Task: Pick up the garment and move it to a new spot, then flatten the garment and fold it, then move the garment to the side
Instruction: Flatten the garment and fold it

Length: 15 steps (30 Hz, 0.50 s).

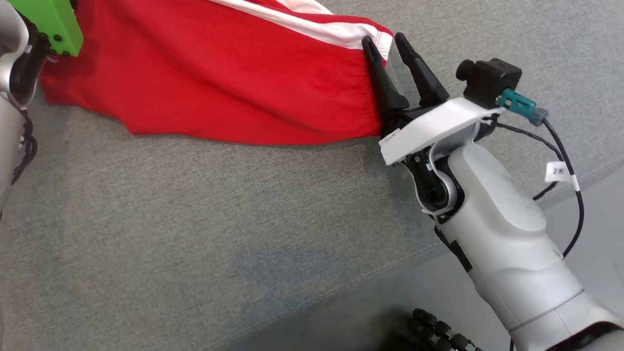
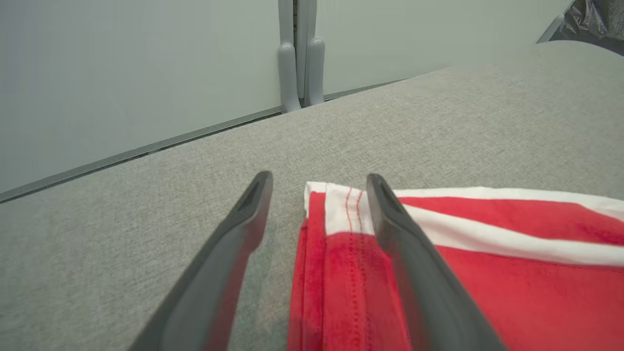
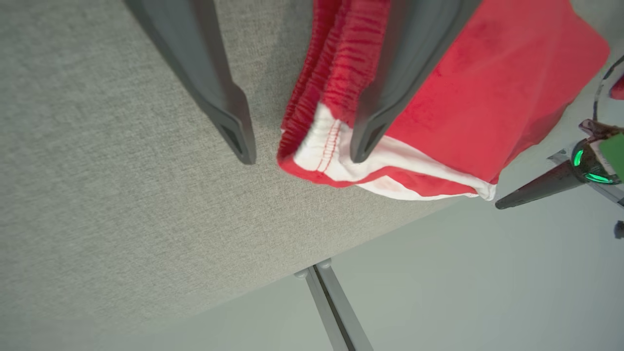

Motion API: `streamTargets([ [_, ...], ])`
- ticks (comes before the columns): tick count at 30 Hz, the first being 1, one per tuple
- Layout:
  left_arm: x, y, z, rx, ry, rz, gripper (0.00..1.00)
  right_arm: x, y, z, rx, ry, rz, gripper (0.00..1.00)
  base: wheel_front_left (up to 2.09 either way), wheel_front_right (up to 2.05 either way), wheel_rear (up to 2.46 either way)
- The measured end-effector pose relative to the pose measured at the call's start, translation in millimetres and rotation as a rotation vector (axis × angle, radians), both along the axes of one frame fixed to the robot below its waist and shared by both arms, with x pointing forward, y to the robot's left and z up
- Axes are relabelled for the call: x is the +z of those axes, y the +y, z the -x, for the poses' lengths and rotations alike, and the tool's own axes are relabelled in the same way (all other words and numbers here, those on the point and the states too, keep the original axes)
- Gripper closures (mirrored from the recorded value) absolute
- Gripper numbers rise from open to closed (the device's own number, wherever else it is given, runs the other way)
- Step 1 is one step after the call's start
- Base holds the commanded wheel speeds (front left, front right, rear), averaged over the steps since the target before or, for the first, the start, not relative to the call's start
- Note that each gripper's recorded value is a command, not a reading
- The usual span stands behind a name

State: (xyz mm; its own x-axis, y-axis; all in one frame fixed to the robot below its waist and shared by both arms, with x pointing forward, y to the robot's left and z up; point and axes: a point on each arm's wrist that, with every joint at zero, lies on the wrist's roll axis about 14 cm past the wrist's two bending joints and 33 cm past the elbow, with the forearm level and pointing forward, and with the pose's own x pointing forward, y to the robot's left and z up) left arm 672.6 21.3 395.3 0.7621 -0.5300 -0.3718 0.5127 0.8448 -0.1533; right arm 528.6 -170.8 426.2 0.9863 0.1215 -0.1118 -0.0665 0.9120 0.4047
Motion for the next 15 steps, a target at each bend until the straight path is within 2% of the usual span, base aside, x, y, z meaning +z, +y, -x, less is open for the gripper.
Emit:
streamTargets([
  [7, 43.0, 20.3, -9.8, 0.102, -0.218, 0.072, 0.0, 12.8, -6.8, 13.0, -0.018, -0.06, 0.056, 0.0, 0.0, 0.0, 0.0],
  [9, 49.7, 28.1, -5.1, 0.118, -0.276, 0.065, 0.0, 17.3, -8.9, 17.5, -0.025, -0.079, 0.077, 0.0, 0.0, 0.0, 0.0],
  [15, 65.4, 52.0, 13.1, 0.191, -0.349, 0.098, 0.0, 35.8, -14.6, 26.2, -0.051, -0.145, 0.123, 0.0, 0.0, 0.0, 0.0],
])
